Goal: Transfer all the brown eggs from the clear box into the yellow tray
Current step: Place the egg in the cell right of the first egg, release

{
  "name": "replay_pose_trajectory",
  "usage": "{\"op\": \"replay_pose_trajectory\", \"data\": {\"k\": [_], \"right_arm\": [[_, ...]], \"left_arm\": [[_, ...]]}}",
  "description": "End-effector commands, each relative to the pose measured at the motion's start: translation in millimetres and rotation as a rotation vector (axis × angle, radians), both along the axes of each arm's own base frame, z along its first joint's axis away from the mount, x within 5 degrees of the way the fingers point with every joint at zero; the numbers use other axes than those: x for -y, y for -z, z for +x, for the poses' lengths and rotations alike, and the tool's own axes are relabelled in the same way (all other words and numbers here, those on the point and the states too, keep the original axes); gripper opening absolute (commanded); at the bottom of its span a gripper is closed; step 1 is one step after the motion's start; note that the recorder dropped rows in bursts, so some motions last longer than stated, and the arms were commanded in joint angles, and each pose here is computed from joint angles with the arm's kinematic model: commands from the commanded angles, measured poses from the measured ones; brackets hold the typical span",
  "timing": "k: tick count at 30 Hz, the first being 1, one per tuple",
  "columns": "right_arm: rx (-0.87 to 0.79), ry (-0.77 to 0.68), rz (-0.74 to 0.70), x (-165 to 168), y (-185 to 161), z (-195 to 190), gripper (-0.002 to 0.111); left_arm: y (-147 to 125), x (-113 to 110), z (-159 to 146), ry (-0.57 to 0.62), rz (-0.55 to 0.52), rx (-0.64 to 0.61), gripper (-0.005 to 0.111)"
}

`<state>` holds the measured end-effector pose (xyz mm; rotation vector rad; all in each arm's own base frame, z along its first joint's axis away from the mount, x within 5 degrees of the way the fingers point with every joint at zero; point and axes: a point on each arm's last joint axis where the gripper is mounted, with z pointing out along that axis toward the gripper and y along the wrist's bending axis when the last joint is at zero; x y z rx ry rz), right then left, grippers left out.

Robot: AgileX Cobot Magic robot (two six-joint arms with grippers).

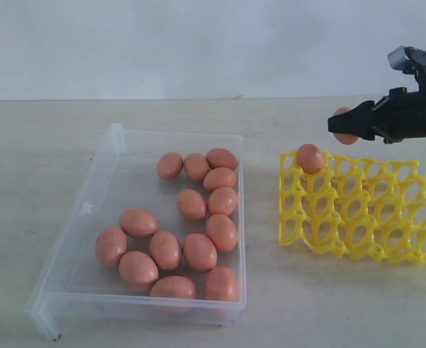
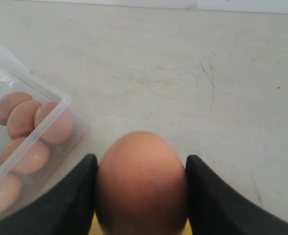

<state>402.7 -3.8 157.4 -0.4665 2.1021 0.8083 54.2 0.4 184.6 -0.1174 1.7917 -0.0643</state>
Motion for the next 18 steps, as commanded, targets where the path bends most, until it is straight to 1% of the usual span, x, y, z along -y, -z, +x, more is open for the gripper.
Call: {"op": "replay_pose_trajectory", "data": {"k": [1,6,9,11,14,15,17,18], "right_arm": [[-0.019,-0.022,-0.030,0.9,8.3,-0.7,0.000],[-0.019,-0.025,-0.041,1.3,11.2,-0.5,0.000],[-0.036,-0.054,-0.053,0.6,15.6,-2.6,0.000],[-0.048,-0.063,-0.061,0.6,16.7,-3.7,0.002],[-0.052,-0.075,-0.070,0.4,17.4,-4.6,0.009],[-0.053,-0.082,-0.078,0.5,18.0,-5.2,0.015],[-0.053,-0.080,-0.080,0.7,18.1,-5.0,0.023],[-0.053,-0.080,-0.080,0.7,18.1,-5.0,0.024]], "left_arm": [[-1.2,0.2,0.1,0.002,-0.002,0.008,-0.004],[-1.2,0.2,0.1,0.002,-0.002,0.008,-0.004],[-1.2,0.2,0.1,0.002,-0.002,0.008,-0.004],[-1.2,0.2,0.1,0.002,-0.002,0.008,-0.004],[-1.2,0.2,0.1,0.002,-0.002,0.008,-0.004],[-1.2,0.2,0.1,0.002,-0.002,0.008,-0.004],[-1.2,0.2,0.1,0.002,-0.002,0.008,-0.004],[-1.2,0.2,0.1,0.002,-0.002,0.008,-0.004]]}}
